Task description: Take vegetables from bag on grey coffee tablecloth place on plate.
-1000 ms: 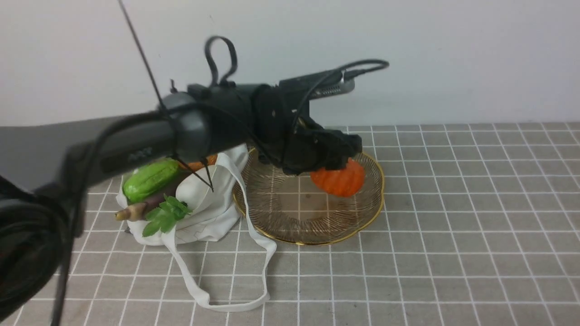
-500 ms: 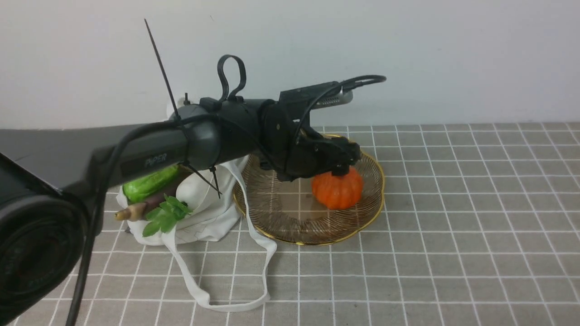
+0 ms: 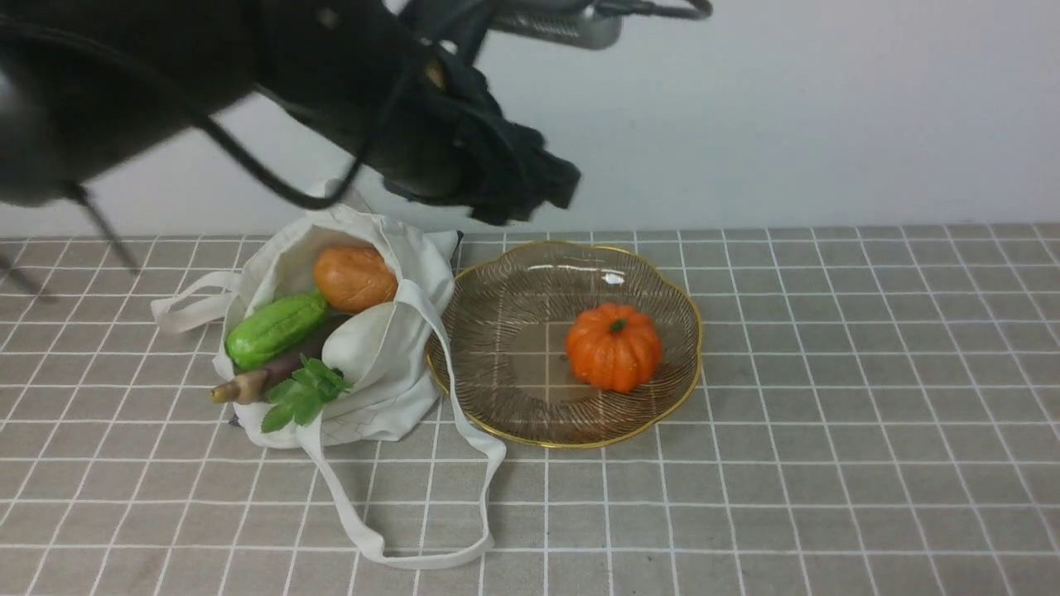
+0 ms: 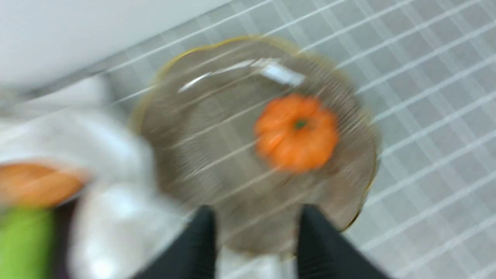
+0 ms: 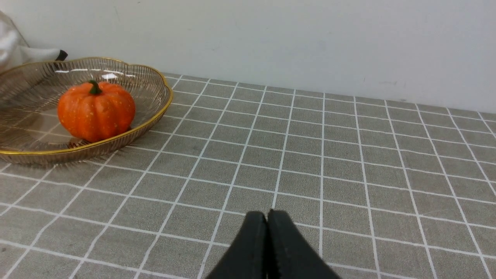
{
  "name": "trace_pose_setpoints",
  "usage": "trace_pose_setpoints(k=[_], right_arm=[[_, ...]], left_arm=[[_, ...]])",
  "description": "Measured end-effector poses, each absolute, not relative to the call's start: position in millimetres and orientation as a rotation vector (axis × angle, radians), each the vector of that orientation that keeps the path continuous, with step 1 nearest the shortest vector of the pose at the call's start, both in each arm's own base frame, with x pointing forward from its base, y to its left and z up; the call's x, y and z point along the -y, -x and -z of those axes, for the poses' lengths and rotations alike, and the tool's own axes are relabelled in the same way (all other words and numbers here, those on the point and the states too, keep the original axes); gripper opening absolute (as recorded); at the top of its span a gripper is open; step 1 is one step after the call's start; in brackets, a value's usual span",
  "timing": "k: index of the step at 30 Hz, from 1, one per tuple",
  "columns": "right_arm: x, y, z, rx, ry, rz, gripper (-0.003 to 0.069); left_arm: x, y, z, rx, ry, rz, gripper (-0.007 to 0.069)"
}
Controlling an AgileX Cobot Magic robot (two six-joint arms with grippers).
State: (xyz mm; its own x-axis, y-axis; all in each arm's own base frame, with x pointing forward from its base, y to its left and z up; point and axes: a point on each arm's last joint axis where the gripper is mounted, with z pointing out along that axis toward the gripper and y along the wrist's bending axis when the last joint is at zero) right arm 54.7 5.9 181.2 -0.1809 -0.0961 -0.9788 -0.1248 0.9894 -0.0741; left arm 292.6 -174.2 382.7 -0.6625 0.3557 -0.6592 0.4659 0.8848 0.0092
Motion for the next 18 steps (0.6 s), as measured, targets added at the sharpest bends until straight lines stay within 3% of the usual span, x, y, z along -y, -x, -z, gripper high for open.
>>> trace_pose_setpoints(k=[2,5,8,13,14,15,18], right_arm=[[-5.9,-54.7,-181.2,-1.755,0.164,-0.026,-0.0015],[-5.9,-54.7,-181.2,-1.755,0.164,-0.026,-0.0015],[-5.9,-54.7,-181.2,-1.755,0.164,-0.026,-0.0015],[-5.9,-54.7,-181.2,-1.755,0.164,-0.026,-0.0015],[-5.9,-54.7,-181.2,-1.755,0.164,-0.026,-0.0015],[-5.9,-54.7,-181.2,-1.755,0.164,-0.026,-0.0015],[-5.9,-54.7,-181.2,-1.755,0.164,-0.026,-0.0015]], left_arm=[[148.3,-265.5,-406.4,-2.381,-0.6,0.072,0.0069],[118.9,-230.4,-421.7,-2.395,-0.589,-0.028,0.0007],[98.5,-202.4,-416.0,-2.422,-0.551,-0.065,-0.0005],[70.0,-145.4,-364.6,-2.384,-0.472,0.063,-0.0005],[68.8,-143.7,-366.3,-2.375,-0.468,0.071,-0.0005],[65.1,-131.3,-338.6,-2.329,-0.448,0.147,-0.0005],[58.8,-111.3,-301.0,-2.205,-0.405,0.28,-0.0005]])
